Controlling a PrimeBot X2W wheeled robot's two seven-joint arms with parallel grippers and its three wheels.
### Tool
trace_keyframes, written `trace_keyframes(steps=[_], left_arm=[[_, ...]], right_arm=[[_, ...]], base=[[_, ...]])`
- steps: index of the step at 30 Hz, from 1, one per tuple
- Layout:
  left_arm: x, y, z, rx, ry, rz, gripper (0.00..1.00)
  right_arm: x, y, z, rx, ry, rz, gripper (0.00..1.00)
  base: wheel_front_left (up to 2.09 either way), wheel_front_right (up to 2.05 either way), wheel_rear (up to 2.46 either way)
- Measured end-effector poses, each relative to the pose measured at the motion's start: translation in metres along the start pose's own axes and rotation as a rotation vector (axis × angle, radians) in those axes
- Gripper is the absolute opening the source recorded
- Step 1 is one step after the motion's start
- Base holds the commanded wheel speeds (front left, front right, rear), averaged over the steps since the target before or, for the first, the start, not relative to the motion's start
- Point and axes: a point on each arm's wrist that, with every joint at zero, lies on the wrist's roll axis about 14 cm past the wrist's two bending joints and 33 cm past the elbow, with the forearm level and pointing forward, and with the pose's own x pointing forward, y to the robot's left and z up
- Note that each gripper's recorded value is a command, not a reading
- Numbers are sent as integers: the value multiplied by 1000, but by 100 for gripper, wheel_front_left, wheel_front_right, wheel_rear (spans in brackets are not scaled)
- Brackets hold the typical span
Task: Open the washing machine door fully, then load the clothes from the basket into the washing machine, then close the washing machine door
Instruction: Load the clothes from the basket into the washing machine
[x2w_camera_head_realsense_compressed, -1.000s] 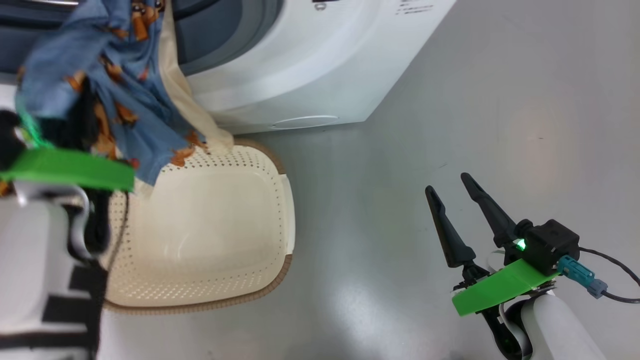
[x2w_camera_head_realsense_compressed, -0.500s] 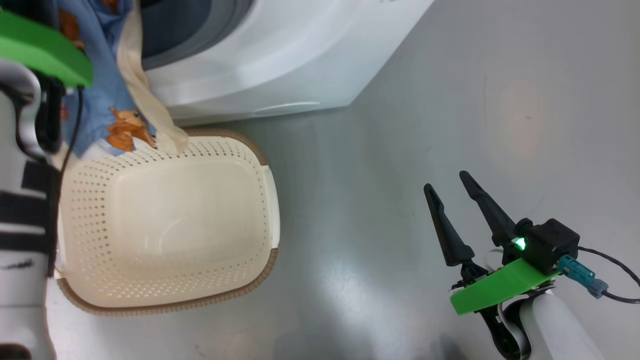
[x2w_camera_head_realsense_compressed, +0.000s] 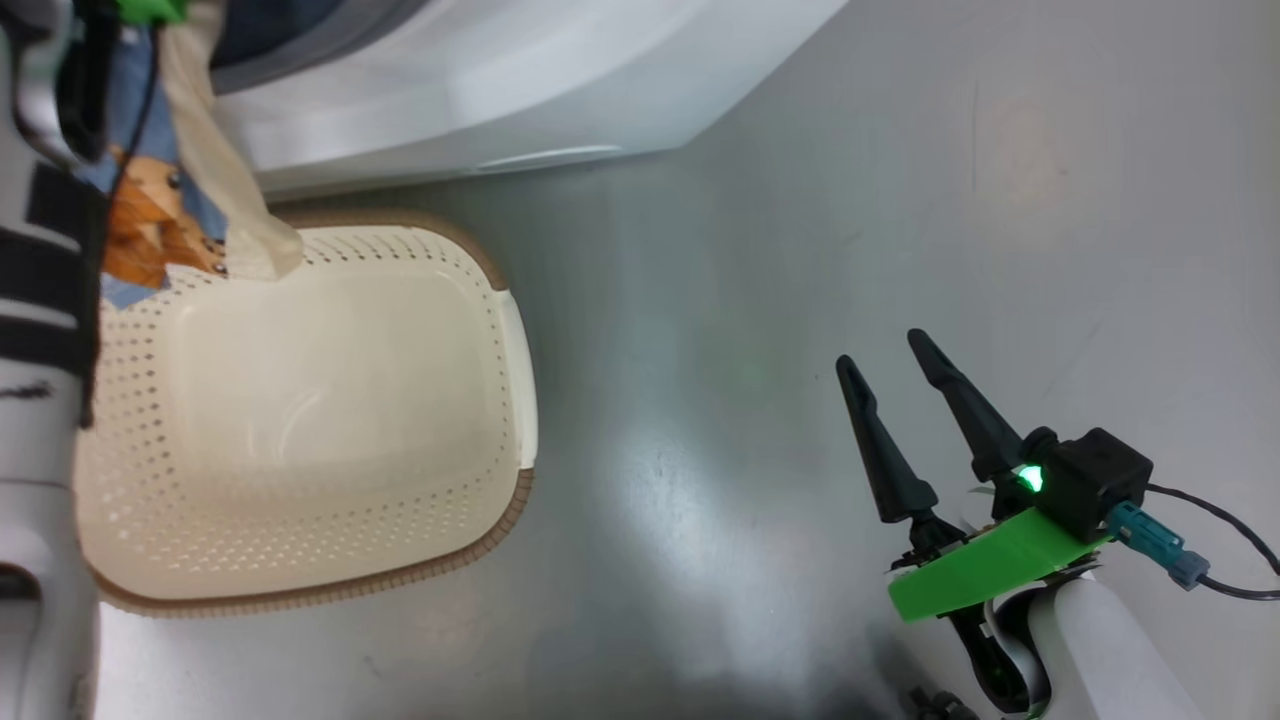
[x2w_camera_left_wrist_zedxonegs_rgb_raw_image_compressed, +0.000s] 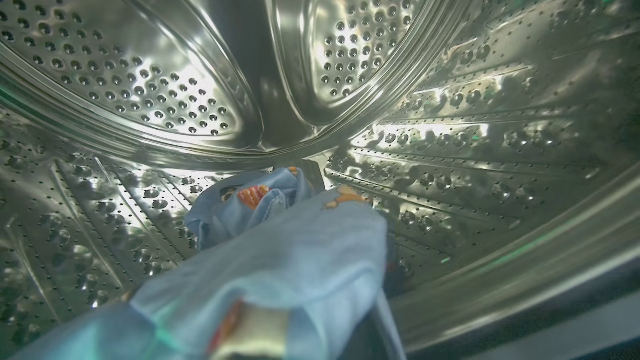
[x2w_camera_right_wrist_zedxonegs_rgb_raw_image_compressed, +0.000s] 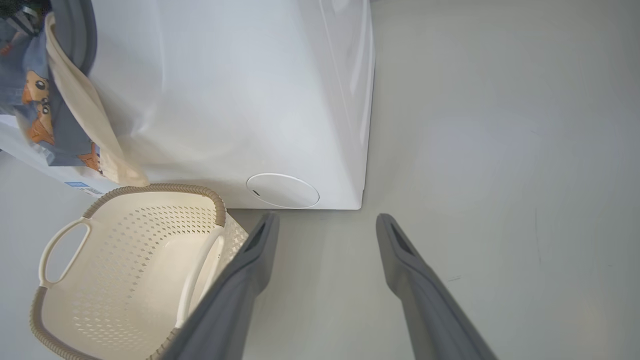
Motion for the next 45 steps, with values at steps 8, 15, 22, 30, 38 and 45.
trace_keyframes(steps=[8,15,22,30,38,45], left_arm=[[17,10,-2,48,-54,30,0],[22,15,74,178,-340,46,0],[11,4,123,210,-528,19,0],[16,11,59,142,-342,23,100],[10,10,51,117,-281,38,100],[-5,10,43,95,-227,49,100]], right_arm=[[0,-6,-14,7,36,-19,100],[5,-7,-19,9,44,-15,100],[5,-9,-24,10,56,-20,100],[8,-8,-23,8,53,-13,100],[12,-2,-14,10,27,2,100],[13,6,-1,6,-3,25,100]], base=[[0,0,0],[0,0,0],[0,0,0],[0,0,0],[0,0,0],[0,0,0]])
